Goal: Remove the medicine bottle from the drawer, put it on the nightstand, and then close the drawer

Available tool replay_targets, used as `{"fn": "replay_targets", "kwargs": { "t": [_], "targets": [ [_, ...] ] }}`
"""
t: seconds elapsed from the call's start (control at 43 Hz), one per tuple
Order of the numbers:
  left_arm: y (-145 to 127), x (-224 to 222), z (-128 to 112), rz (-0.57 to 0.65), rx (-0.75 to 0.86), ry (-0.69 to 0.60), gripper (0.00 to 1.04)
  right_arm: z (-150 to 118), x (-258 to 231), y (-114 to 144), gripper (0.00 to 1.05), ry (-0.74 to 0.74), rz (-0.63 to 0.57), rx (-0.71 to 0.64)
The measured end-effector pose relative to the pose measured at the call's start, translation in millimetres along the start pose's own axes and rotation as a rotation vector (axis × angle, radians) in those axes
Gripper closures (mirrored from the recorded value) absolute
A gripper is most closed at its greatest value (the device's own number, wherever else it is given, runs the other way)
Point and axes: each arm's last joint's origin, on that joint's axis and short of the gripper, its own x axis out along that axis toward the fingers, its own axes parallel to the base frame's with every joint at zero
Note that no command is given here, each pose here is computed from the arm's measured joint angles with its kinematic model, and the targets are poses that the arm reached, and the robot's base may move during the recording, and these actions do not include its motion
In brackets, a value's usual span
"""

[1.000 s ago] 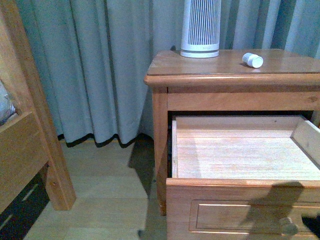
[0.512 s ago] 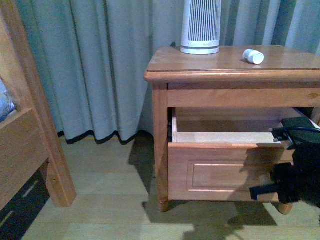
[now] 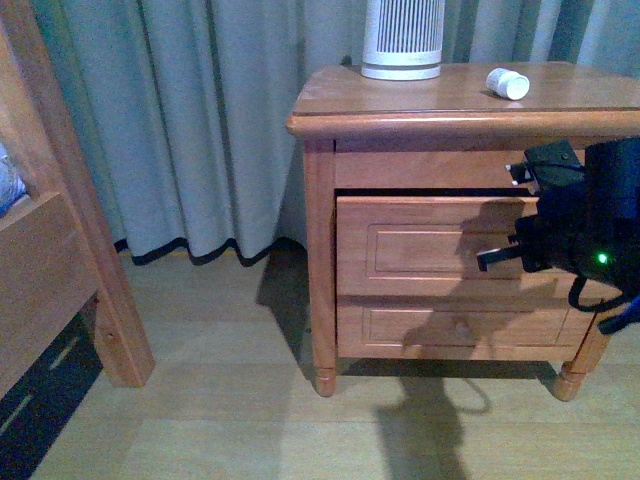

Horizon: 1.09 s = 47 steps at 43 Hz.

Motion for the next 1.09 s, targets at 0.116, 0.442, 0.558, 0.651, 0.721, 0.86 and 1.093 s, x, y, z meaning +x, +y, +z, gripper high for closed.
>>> {"fn": "replay_targets", "kwargs": {
  "t": [0.116, 0.442, 0.558, 0.651, 0.721, 0.86, 1.093],
  "targets": [
    [0, 0, 0, 0.0, 0.0, 0.0, 0.07, 8, 12, -4, 1.02, -0.014, -0.011, -0.015],
    [0, 0, 0, 0.0, 0.0, 0.0, 0.07, 7, 20, -10, 1.02, 0.006, 0.003, 0.0],
    [0, 0, 0, 0.0, 0.0, 0.0, 0.07, 3, 7, -15, 1.02, 0.023, 0.022, 0.079],
    [0, 0, 0, 0.0, 0.0, 0.0, 0.07, 5, -21, -21, 1.02, 0.053, 0.063, 0.183],
    [0, 0, 0, 0.0, 0.0, 0.0, 0.07, 18, -49, -26, 1.02, 0.043, 0.094, 0.254],
    [0, 0, 0, 0.0, 0.0, 0.0, 0.07, 56, -109, -40, 1.02, -0.057, 0.148, 0.339],
    [0, 0, 0, 0.0, 0.0, 0.0, 0.07, 91, -232, -69, 1.02, -0.266, 0.217, 0.375]
  ]
}}
